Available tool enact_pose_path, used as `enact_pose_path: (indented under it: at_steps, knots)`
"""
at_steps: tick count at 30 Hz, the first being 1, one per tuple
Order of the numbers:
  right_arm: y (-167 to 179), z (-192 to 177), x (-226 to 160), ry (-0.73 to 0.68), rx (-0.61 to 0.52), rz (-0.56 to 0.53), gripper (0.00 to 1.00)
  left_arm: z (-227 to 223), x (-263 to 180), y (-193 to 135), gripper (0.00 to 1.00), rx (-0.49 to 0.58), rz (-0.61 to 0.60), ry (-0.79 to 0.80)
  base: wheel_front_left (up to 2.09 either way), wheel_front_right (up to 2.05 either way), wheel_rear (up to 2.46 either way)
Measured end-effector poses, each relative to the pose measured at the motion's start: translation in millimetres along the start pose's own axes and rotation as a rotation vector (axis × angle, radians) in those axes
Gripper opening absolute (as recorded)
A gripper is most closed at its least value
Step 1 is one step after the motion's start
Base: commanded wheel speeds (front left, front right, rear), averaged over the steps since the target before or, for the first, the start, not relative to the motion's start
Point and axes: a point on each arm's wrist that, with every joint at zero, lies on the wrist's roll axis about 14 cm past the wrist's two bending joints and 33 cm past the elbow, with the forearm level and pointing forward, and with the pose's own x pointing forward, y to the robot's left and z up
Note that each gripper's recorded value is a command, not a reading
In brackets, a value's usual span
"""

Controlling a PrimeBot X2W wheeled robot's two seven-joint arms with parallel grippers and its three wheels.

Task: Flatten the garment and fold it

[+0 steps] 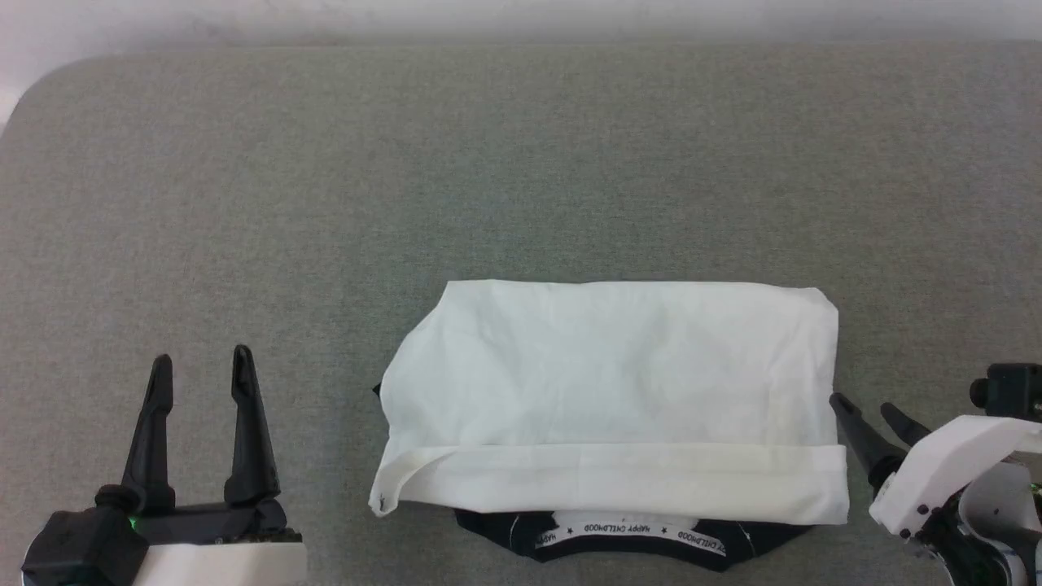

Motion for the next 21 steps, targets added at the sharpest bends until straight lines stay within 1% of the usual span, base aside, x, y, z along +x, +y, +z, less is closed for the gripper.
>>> enact_pose_path:
  at_steps: [8,13,18,21]
  knots:
    - [-0.4,-18.1,27.4,0.104,-0.015,-0.001,1.0,-12.4,-4.3,9.8,1.0,0.027,0.004,0.035,0.0,0.0,0.0]
    - [11.7,-31.1,42.3,0.182,-0.057,0.036,1.0,-27.0,-5.4,10.0,1.0,0.045,-0.012,0.079,0.0,0.0,0.0]
    - [22.5,-38.7,53.7,0.249,-0.104,0.07,1.0,-39.1,-4.9,10.5,1.0,0.031,-0.005,0.111,0.0,0.0,0.0]
    - [22.3,-41.4,61.3,0.274,-0.102,0.068,1.0,-44.2,-3.2,10.1,1.0,0.025,-0.009,0.122,0.0,0.0,0.0]
